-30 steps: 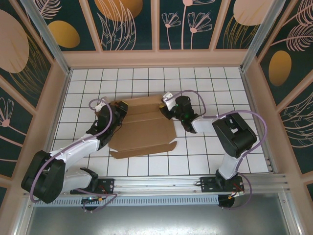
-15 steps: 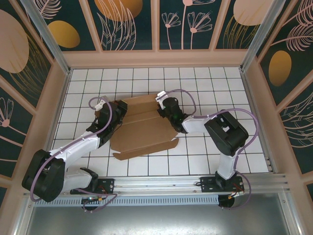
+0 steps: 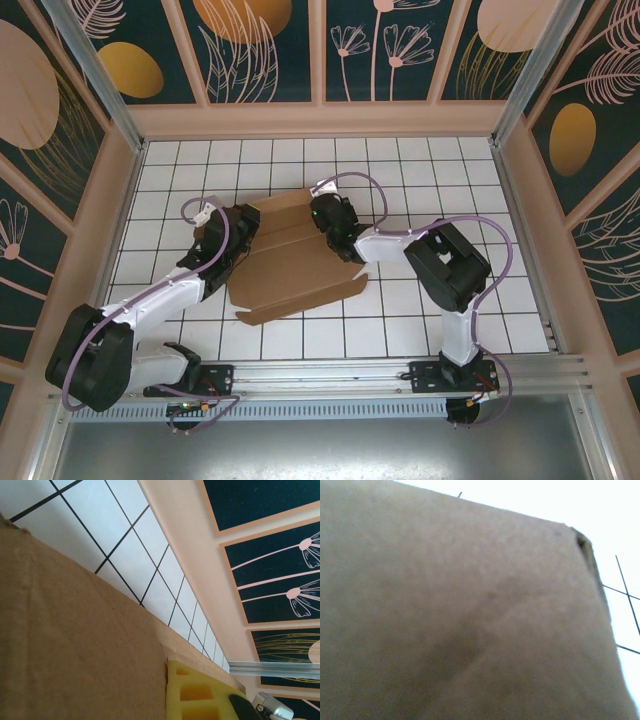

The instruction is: Fold the paper box

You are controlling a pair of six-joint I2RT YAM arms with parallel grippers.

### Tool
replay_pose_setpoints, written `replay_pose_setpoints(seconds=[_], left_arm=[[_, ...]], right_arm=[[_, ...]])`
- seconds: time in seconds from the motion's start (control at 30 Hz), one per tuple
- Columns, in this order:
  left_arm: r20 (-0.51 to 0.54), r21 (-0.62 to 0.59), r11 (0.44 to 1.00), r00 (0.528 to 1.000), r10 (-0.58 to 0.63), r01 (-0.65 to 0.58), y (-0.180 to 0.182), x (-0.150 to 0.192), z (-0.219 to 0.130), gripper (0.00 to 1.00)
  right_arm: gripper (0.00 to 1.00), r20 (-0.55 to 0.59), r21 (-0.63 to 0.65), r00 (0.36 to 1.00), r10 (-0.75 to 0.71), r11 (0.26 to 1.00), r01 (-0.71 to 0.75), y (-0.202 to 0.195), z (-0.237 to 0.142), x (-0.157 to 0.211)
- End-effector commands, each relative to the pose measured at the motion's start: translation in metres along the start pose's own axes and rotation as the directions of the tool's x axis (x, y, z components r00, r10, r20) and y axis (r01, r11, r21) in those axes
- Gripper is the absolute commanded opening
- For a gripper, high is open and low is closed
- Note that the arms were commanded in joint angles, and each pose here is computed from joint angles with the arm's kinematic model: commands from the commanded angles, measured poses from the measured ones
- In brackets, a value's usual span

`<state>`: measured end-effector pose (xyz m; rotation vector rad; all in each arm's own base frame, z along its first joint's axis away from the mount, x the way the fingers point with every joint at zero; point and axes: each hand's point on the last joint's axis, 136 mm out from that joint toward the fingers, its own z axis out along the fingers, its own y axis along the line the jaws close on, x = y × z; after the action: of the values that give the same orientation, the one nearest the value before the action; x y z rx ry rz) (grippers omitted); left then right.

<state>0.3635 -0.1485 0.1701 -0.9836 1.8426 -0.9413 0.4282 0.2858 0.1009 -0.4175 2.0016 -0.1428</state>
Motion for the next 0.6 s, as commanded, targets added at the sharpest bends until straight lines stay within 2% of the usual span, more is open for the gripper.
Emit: replay_pose_setpoints(seconds=[0.0,0.1,0.13,0.2,0.3,0.37,0.4,0.5,0.57], left_arm=[[-0.035,-0.117,0.992,0.998,0.043,-0.046,0.028,0.007,-0.001,0.00],[-0.039,-0.123,0.991,0.998,0.039,-0.043,0.029,0.008,0.001,0.00],[-0.045,-0.127,0.991,0.998,0.037,-0.042,0.030,0.010,0.002,0.00],[-0.058,-0.130,0.991,0.998,0.028,-0.036,0.032,0.013,0.005,0.00],[-0.071,-0.129,0.991,0.997,0.017,-0.026,0.033,0.017,0.008,0.00],[-0.072,-0.128,0.992,0.997,0.014,-0.023,0.032,0.017,0.008,0.00],[-0.071,-0.128,0.992,0.997,0.015,-0.024,0.031,0.017,0.009,0.00],[-0.071,-0.126,0.992,0.997,0.014,-0.023,0.030,0.016,0.009,0.00],[-0.073,-0.120,0.993,0.997,0.010,-0.019,0.028,0.017,0.010,0.00]], right_arm=[[0.00,-0.164,0.176,0.984,-0.063,0.980,0.093,-0.042,0.012,0.044],[0.00,-0.182,0.153,0.981,-0.071,0.983,0.100,-0.038,0.014,0.046],[0.05,-0.177,0.130,0.982,-0.071,0.987,0.095,-0.034,0.013,0.045],[0.27,-0.138,0.063,0.989,-0.046,0.997,0.055,-0.026,0.008,0.037],[0.58,0.017,-0.152,1.000,0.007,0.988,-0.005,-0.005,-0.022,0.006],[0.65,0.144,-0.319,0.989,0.038,0.948,0.010,0.006,-0.054,-0.018],[0.71,0.208,-0.356,0.977,0.055,0.934,0.023,0.005,-0.071,-0.027],[0.77,0.275,-0.414,0.950,0.145,0.910,-0.019,-0.016,-0.097,-0.045],[0.77,0.325,-0.423,0.921,0.213,0.904,-0.060,-0.034,-0.112,-0.054]])
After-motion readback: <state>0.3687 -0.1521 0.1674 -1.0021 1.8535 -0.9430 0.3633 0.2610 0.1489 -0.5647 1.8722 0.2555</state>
